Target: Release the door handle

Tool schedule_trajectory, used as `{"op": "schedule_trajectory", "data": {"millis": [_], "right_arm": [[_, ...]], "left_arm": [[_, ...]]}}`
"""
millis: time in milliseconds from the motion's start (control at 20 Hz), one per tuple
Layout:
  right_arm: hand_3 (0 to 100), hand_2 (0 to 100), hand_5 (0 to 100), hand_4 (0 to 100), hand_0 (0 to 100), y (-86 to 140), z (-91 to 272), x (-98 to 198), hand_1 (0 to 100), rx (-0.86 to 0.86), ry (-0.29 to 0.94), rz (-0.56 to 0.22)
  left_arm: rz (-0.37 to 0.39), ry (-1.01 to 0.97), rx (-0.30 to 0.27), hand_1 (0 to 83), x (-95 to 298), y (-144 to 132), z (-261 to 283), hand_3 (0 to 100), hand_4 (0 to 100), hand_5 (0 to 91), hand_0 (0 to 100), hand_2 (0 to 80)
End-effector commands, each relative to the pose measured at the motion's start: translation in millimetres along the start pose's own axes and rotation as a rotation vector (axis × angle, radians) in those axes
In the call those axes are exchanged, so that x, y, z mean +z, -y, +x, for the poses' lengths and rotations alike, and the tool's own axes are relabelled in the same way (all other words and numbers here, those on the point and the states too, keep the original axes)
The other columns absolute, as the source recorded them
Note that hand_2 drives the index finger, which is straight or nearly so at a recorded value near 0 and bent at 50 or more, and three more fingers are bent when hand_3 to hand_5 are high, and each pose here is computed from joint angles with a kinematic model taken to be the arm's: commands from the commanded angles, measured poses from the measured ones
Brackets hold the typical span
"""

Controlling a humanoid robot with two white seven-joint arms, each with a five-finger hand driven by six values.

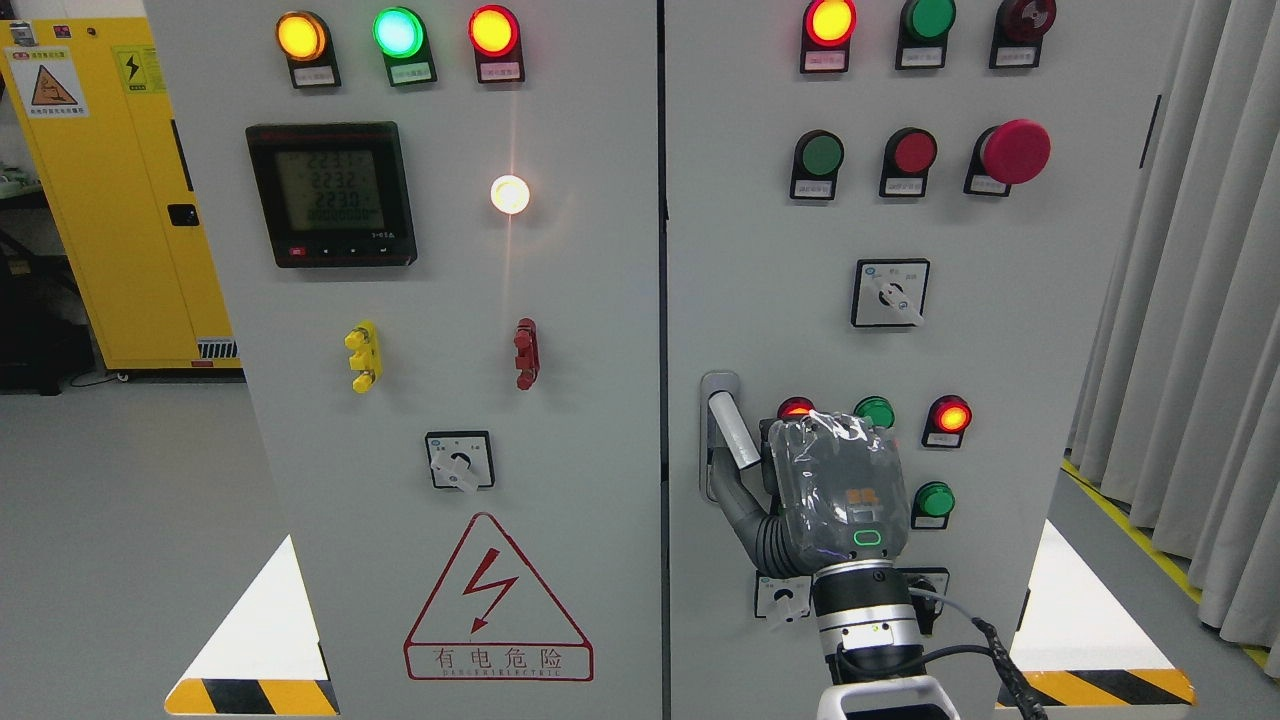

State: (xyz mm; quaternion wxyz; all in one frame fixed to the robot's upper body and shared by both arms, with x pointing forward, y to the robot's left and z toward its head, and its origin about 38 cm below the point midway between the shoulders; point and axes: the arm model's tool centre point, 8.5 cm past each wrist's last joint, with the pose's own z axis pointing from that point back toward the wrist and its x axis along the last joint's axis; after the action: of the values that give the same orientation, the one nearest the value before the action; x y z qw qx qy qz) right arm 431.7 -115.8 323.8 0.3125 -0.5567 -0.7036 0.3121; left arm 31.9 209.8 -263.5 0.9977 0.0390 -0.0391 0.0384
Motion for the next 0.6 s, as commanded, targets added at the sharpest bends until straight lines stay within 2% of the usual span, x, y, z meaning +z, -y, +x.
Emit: {"op": "schedule_trajectory", "data": {"millis": [0,251,551], "right_arm": [[100,92,100,100,58,2.5,-0.3,0.5,39,-0.001,0.000,-0.008],[100,92,100,100,46,0.9,-0.8,2.3,38,-0.002,-0.001,-0.005],[100,91,100,100,41,2.2,-1.5,3.1,39,-0.002,-0.004,-0.008]], "left_arm": [[-0.002,0.012,0.001,55.6,-0.3,0.7,4.2,0,0,0.0,12,0.0],[-0.002,0.012,0.001,55.6,-0.3,0.7,4.2,0,0,0.0,12,0.0],[-0.002,0.012,0.001,55.6,-0.3,0.7,4.2,0,0,0.0,12,0.0]]}}
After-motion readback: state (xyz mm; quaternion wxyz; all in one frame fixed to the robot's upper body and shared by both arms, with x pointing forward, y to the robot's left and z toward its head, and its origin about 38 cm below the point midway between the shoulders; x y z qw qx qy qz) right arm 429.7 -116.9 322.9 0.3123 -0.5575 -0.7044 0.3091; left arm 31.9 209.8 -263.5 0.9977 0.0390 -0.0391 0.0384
